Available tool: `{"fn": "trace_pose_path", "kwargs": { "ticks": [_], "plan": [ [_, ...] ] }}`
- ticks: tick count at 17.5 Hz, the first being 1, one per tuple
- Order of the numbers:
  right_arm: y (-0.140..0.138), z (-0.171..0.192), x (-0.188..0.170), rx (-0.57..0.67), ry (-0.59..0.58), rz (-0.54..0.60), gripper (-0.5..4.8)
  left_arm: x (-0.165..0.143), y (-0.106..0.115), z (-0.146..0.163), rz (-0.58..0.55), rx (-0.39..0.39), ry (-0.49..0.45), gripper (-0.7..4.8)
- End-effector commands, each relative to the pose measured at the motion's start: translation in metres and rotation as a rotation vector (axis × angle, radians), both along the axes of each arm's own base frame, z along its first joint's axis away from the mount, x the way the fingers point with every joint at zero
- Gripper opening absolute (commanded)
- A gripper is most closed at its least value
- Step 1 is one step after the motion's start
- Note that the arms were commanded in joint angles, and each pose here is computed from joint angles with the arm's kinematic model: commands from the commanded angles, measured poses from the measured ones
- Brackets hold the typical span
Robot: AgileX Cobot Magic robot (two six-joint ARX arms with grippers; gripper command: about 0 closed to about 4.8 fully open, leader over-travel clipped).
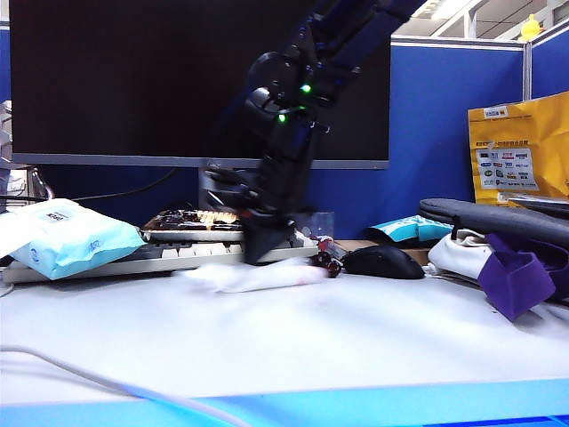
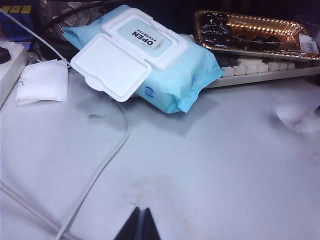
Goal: Use the wet wipes on the table to wipe the cherry juice off the table, then put the wipes back on the table.
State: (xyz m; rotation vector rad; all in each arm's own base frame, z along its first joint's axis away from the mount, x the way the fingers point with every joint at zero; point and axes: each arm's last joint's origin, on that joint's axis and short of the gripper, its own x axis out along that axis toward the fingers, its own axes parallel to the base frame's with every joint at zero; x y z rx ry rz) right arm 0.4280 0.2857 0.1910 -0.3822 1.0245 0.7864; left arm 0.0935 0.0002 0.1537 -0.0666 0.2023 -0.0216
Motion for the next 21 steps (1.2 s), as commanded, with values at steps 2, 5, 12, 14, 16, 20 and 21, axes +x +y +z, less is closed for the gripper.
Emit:
{"fn": "trace_pose_path", "kwargs": {
  "ticks": [2,5,12,14,16,20,21],
  "plan": [
    [0.017,-0.011,-0.029,-0.045,0.165,0.148,-0.01,0.0,0.0,-0.003,-0.003,-0.001,0.013,-0.04],
    [0.018,-0.026,-0.025,-0.237,0.059,0.056,-0.01,0.0,0.0,-0.003,-0.002,0.0,0.013,-0.04],
    [0.009,-0.047,-0.025,-0.133,0.28,0.125,-0.01,0.0,0.0,-0.003,-0.002,0.0,0.013,-0.04],
    [0.023,-0.045,-0.042,-0.03,0.394,0.235,-0.01,0.0,0.0,-0.003,-0.002,0.0,0.013,-0.04],
    [0.04,-0.044,-0.06,-0.032,0.431,0.295,-0.01,0.0,0.0,-0.003,-0.002,0.0,0.013,-0.04],
    [0.035,-0.046,-0.046,-0.21,0.249,0.08,-0.01,0.0,0.0,-0.003,-0.002,0.0,0.013,-0.04],
    [0.02,-0.046,-0.028,-0.218,0.19,-0.056,-0.01,0.0,0.0,-0.003,-0.002,0.0,0.013,-0.04]
  ]
}}
